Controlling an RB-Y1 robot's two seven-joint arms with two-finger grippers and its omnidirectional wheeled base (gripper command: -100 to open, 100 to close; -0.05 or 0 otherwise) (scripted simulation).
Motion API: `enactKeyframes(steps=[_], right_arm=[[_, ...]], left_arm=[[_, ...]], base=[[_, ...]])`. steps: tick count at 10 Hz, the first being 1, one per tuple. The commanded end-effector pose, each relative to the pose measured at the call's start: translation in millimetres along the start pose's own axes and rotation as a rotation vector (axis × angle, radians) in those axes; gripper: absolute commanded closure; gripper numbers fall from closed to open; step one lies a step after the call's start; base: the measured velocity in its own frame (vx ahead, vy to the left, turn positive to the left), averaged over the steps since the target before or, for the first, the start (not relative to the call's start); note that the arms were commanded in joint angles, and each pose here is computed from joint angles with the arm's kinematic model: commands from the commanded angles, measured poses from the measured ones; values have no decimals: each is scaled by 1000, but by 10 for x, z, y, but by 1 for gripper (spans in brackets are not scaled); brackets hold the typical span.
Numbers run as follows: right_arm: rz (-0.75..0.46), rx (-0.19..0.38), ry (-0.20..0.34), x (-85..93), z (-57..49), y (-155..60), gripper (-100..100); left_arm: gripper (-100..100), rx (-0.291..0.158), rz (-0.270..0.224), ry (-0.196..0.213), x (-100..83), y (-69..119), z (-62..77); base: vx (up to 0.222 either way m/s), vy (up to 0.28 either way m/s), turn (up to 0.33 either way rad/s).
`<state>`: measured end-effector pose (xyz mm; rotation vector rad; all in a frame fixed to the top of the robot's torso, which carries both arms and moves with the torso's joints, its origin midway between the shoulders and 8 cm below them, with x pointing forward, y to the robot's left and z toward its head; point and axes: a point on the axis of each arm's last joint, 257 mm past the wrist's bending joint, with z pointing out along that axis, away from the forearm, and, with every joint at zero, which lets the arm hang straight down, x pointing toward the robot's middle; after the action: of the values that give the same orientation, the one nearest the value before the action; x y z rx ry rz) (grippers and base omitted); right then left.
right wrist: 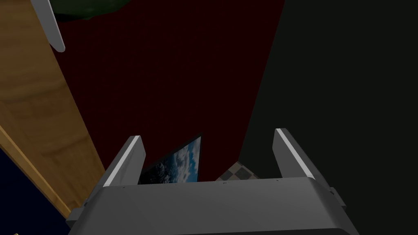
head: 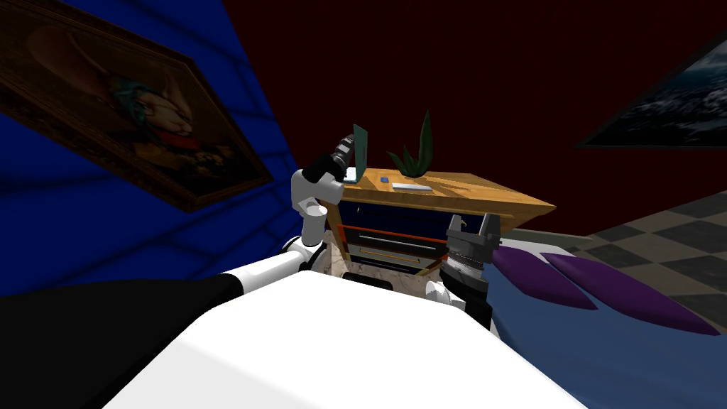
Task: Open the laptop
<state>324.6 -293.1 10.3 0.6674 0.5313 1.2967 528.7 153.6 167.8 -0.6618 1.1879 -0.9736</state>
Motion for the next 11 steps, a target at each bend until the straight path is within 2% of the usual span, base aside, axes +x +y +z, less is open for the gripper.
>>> enactKeyframes(steps=[1,3,4,5,6,8,9,10,11], right_arm=[[0,0,0,0,0,0,0],[0,0,0,0,0,0,0],[0,0,0,0,0,0,0],[0,0,0,0,0,0,0],[0,0,0,0,0,0,0],[0,0,0,0,0,0,0],[0,0,0,0,0,0,0],[0,0,0,0,0,0,0],[0,0,0,0,0,0,0]], left_arm=[[-100,-25,24,-5,-5,-119,55],[-100,-54,23,1,1,-92,57],[-100,-52,37,-6,-14,-222,84],[-100,-74,36,-2,-7,-183,81],[-100,-72,49,-8,-19,-300,102],[-100,-104,48,-2,-10,-246,95],[-100,-105,59,-7,-21,-377,109],[-100,-128,58,-3,-12,-322,102],[-100,-124,68,-9,-21,-451,111]], base=[[34,51,-20],[23,24,-13],[28,17,-26],[29,24,-19],[38,35,-24],[18,18,-9],[20,24,-20],[23,25,-21],[31,29,-31]])
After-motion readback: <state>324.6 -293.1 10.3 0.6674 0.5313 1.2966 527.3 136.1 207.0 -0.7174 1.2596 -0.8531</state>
